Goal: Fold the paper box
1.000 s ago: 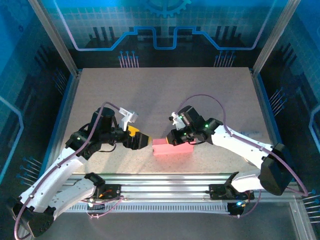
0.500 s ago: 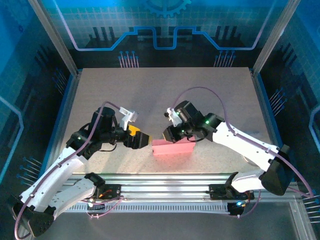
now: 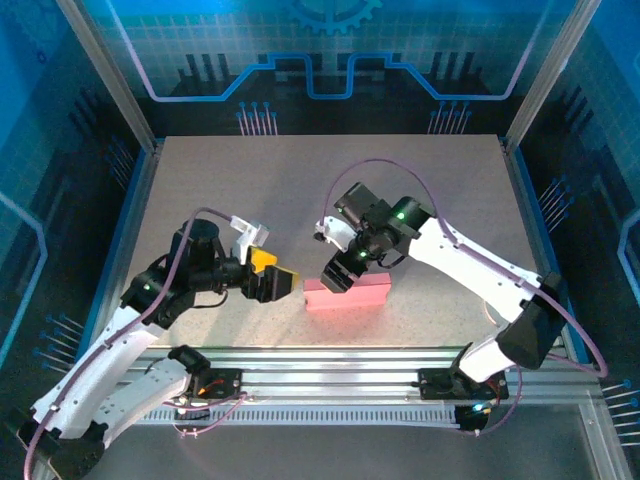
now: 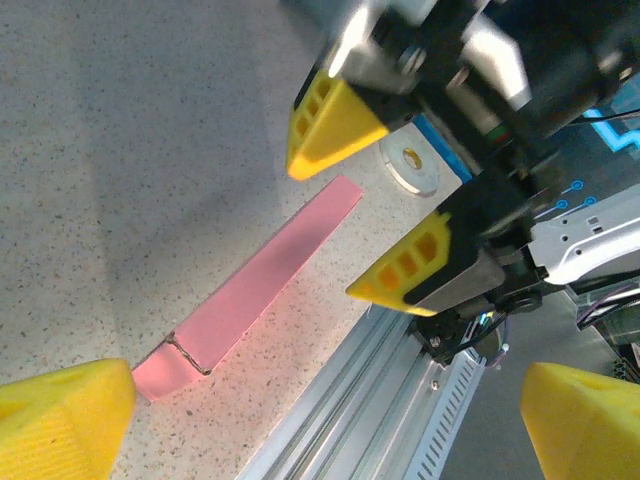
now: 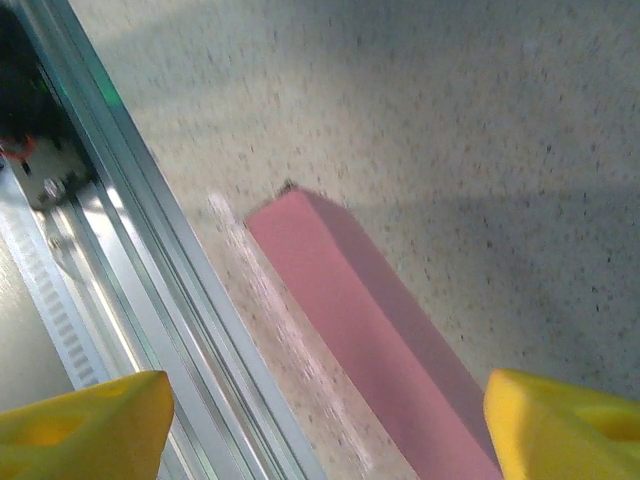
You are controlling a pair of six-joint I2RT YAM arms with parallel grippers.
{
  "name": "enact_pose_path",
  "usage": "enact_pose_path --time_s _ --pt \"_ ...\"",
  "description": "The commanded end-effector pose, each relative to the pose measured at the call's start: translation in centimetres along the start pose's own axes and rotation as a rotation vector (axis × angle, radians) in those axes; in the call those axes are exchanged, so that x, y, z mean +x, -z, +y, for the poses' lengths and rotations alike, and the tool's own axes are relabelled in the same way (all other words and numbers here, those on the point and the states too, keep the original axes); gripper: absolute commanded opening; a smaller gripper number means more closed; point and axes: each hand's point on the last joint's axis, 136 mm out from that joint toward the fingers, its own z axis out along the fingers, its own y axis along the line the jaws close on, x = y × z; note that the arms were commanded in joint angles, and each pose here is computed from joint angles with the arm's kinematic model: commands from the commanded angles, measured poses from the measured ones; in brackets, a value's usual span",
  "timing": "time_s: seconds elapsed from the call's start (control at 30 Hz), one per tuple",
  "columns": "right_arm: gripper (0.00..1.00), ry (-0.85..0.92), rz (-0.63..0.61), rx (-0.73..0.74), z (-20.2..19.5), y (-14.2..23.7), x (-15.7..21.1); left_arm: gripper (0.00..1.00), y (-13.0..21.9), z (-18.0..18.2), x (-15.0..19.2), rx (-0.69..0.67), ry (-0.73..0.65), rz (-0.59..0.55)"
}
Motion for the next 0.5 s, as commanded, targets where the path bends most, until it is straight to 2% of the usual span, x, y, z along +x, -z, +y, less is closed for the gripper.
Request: enact_pose_path --time_s 0.0,0.47 --pt "0.83 0.092 0.099 0.012 0.4 -0.2 1.3 0.99 0.0 -0.1 0.0 0.014 -0.015 -0.005" --pt "0.82 0.162 0.219 0.027 0.1 -4.7 1.1 0.99 -0.5 0.2 0.2 0.019 -0.003 0.011"
